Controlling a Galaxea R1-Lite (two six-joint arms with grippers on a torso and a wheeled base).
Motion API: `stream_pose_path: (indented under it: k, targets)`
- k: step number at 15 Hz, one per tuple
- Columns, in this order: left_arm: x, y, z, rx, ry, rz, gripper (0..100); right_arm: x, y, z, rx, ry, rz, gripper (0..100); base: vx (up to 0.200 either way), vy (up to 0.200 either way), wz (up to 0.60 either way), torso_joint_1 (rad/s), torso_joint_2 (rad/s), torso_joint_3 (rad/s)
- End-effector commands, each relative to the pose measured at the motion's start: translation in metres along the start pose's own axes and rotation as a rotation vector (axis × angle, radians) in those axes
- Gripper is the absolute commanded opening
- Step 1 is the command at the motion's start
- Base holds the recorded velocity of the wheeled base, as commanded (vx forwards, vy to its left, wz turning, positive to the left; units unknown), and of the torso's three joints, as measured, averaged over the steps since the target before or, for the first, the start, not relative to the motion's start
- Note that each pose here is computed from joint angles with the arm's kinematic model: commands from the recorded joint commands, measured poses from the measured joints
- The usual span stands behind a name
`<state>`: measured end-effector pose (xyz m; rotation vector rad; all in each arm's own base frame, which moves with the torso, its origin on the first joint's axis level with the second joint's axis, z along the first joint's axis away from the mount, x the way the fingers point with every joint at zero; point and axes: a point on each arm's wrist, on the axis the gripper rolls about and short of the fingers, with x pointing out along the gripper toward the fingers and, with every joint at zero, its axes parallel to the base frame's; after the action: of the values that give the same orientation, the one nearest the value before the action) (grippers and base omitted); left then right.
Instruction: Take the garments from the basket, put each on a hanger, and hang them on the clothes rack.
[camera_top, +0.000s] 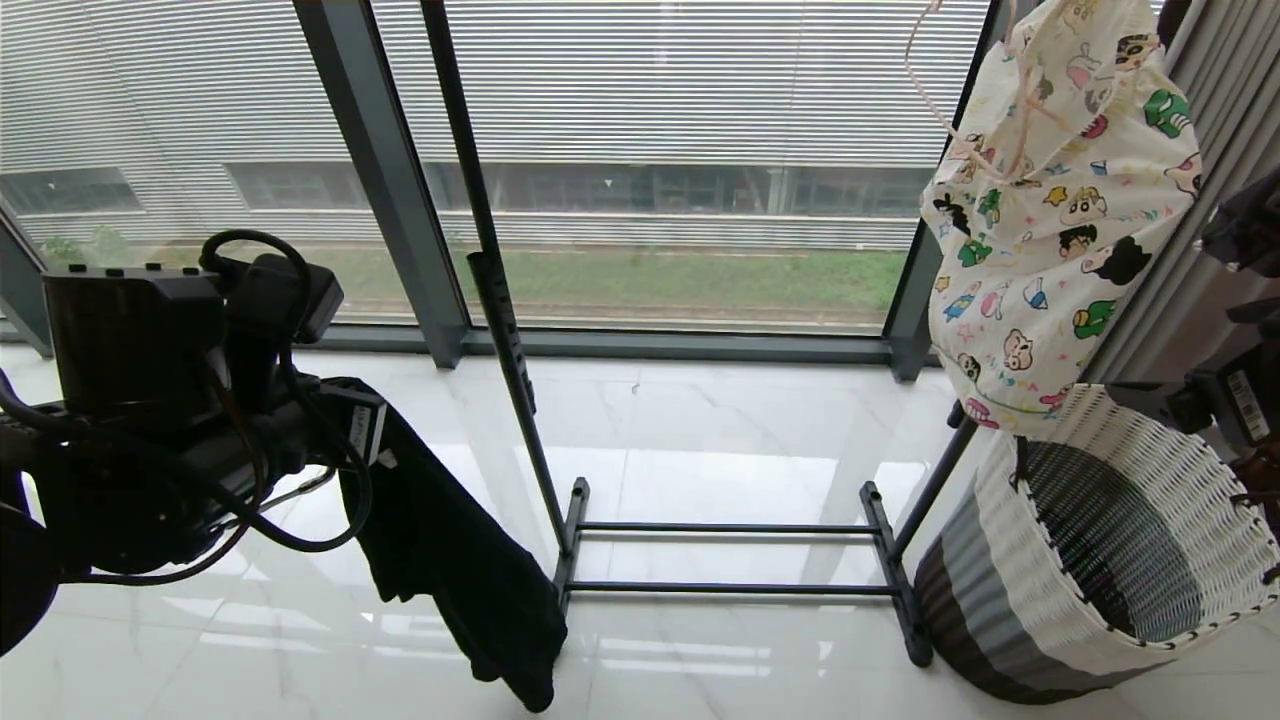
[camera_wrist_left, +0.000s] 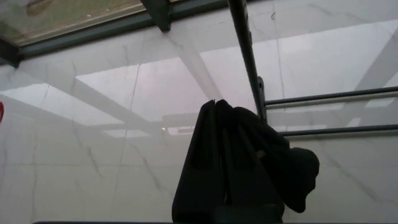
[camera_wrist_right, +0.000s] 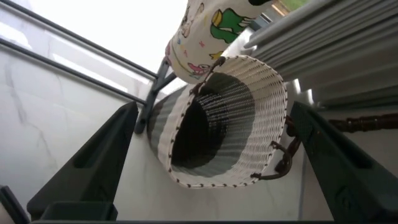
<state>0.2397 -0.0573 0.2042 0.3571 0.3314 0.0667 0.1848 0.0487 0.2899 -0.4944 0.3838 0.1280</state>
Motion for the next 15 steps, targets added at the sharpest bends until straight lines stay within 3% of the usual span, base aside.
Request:
stream_pose_path:
  k: [1, 3, 8, 12, 15]
  targets:
    - [0.000, 0.000, 0.000, 0.001, 0.000, -0.001, 0, 0.000, 0.000, 0.001, 0.011, -0.004, 0.000, 100, 0.000, 0.200, 0.00, 0.002, 0.01, 0.007]
    - [0.000, 0.000, 0.000, 0.000, 0.000, 0.000, 0, 0.001, -0.002, 0.004, 0.066, -0.033, -0.014, 100, 0.000, 0.200, 0.00, 0.007, 0.00, 0.005]
    - [-0.001, -0.001, 0.001, -0.002, -0.008, -0.004, 0, -0.003, -0.012, 0.002, 0.255, -0.046, -0.063, 100, 0.200, 0.000, 0.00, 0.002, 0.00, 0.004]
    - [-0.004, -0.007, 0.003, 0.007, -0.019, -0.029, 0, -0.018, -0.016, -0.017, 0.279, -0.027, -0.108, 100, 0.050, 0.000, 0.00, 0.003, 0.00, 0.001]
    - [-0.005, -0.009, 0.004, 0.009, -0.023, -0.037, 0, -0.024, -0.013, -0.035, 0.275, 0.045, -0.235, 100, 0.000, 0.000, 0.00, 0.000, 0.00, 0.000]
